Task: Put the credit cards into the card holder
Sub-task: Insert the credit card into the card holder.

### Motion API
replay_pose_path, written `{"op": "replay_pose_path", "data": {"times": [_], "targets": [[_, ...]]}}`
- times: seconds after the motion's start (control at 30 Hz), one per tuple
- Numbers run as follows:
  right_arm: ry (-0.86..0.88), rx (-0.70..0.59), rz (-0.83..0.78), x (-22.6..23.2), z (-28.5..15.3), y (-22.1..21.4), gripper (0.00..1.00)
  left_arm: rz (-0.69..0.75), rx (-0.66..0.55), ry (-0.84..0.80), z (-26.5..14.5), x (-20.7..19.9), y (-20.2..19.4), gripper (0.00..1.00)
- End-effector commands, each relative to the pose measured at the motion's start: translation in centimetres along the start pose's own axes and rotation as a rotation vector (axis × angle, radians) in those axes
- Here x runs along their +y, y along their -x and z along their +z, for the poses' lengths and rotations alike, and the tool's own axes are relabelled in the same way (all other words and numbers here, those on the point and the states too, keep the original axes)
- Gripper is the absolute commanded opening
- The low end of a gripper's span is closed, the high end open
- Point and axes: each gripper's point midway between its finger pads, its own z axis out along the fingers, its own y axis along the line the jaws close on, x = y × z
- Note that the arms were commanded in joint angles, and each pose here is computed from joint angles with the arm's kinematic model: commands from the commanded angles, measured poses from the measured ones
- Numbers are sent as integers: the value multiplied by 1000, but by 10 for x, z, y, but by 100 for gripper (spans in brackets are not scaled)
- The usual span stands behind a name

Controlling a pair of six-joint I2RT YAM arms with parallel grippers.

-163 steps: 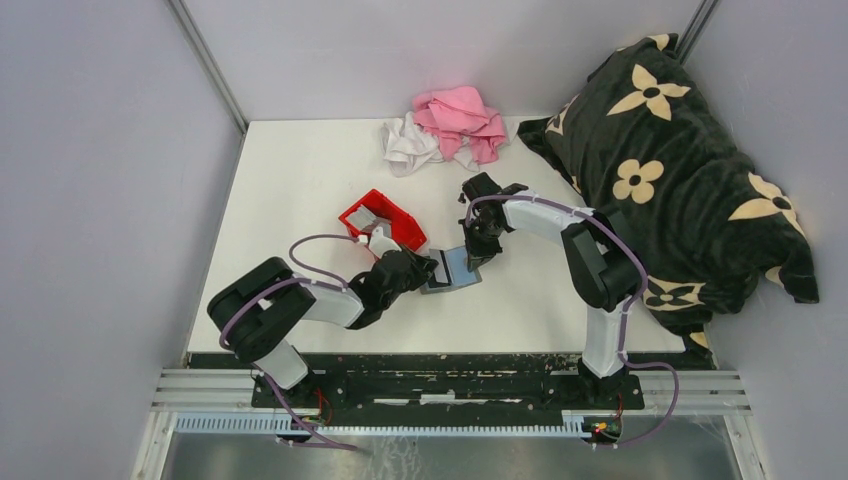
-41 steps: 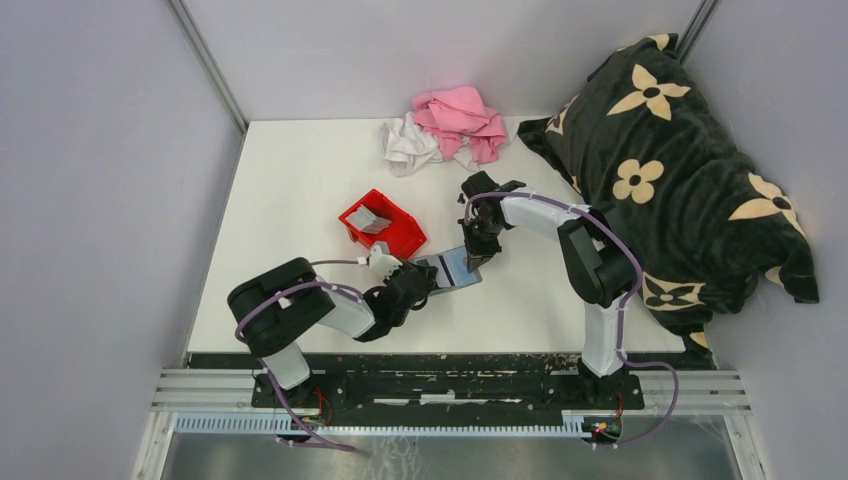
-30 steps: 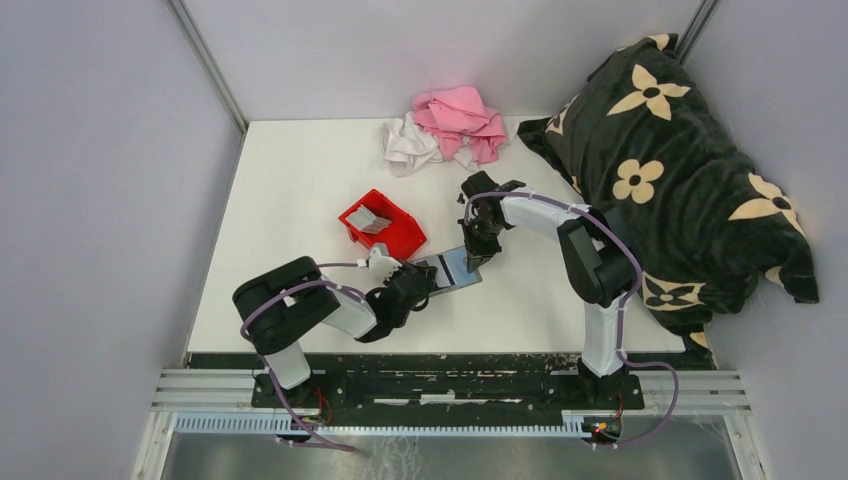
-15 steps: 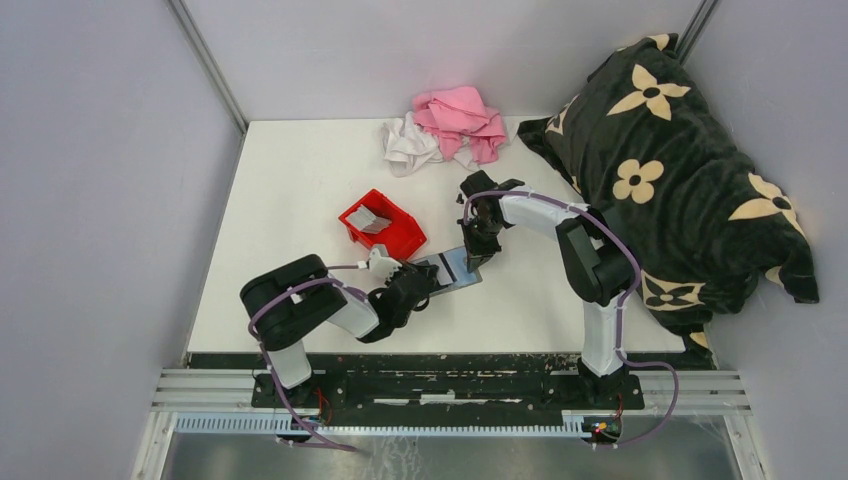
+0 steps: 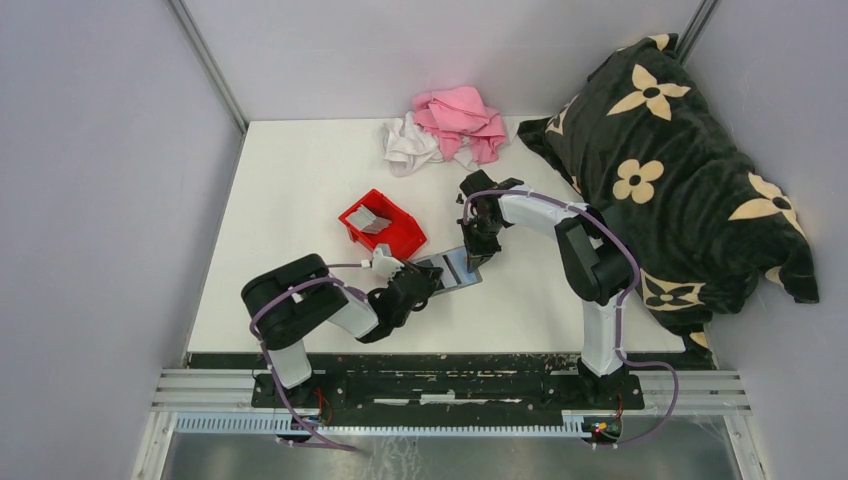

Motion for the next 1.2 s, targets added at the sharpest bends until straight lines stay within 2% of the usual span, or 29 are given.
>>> {"op": "replay_pose_path", "data": {"times": [0.0,0.2,0.6,0.73,0.93,1.1,1.17], "targets": [[-52,24,3,-12,17,-3,1,134,115,57,-6,28,-25,3],[-45,30,3,-11,18,-5,1,121,115,70,-5,34,-28,3],[-39,41,1,-10,15,-10,1,140,116,92,18,20,-41,3],[-35,33,-4,-9,11,-10,1,166,137,117,20,23,-47,10],[-36,-26,-24,-4,-8,2,17,206,160,153,17,25,-49,24],[-24,-63,-34,2,-20,9,29,271,159,196,12,23,-43,30],[-15,-82,-32,4,-24,11,31,302,159,205,10,20,-40,33]]}}
